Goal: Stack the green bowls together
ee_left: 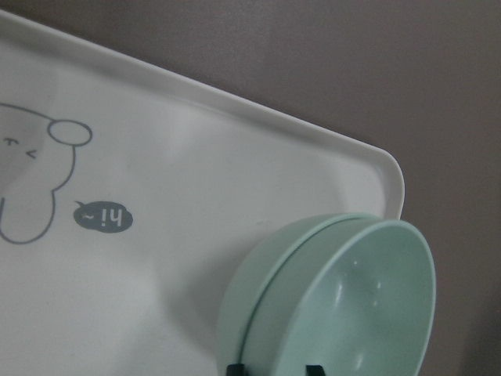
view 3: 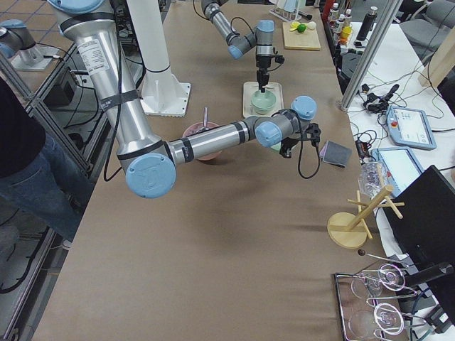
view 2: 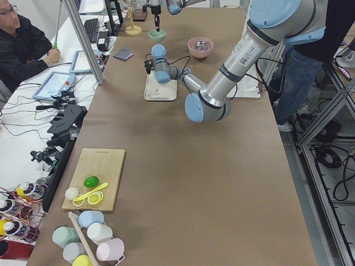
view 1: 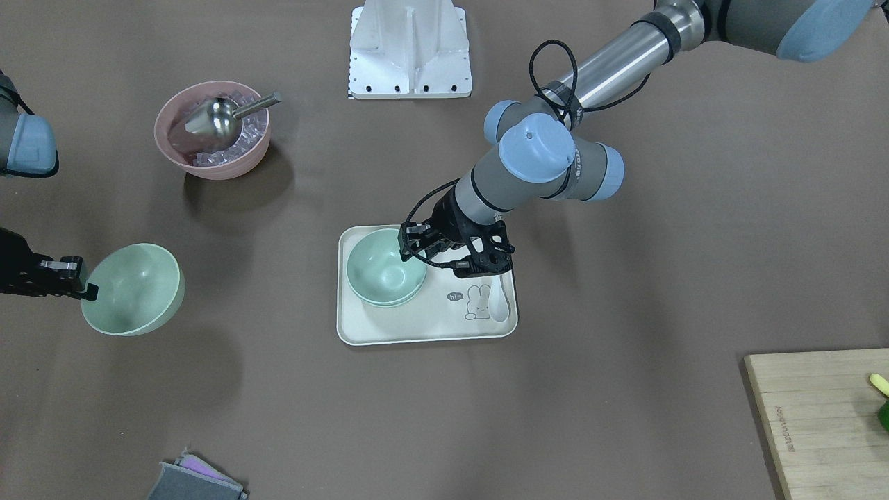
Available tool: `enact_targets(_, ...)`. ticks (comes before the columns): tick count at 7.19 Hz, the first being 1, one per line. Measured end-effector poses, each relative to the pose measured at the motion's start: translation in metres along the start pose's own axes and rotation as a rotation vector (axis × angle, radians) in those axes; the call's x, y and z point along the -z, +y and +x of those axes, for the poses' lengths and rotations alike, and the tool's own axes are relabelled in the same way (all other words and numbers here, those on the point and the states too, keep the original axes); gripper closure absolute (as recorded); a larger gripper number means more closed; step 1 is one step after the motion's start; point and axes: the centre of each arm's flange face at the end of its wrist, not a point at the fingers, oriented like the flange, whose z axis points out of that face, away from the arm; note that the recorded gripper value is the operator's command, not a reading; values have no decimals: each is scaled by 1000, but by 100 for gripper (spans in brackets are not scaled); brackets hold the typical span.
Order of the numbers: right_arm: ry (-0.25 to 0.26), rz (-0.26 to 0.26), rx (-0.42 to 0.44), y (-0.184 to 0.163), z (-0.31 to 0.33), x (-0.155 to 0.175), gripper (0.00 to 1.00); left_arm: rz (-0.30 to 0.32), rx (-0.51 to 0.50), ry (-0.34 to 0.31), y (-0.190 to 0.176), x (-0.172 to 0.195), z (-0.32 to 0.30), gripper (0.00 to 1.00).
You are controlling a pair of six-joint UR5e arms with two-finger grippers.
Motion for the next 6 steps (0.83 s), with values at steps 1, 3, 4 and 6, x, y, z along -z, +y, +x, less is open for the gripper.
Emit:
enact_targets(1,0,0,0,0,0,0,100,0,0,0,0,1,0,2)
enact_targets(3,0,0,0,0,0,0,100,1,0,1,1,2,0,2)
enact_targets(4,-3,3,4,-2,-5,3,100,1,2,1,1,2,1,2)
enact_targets(6,-23,10,-8,-11,-33,18,100,15,17,-5,-11,17,4,2)
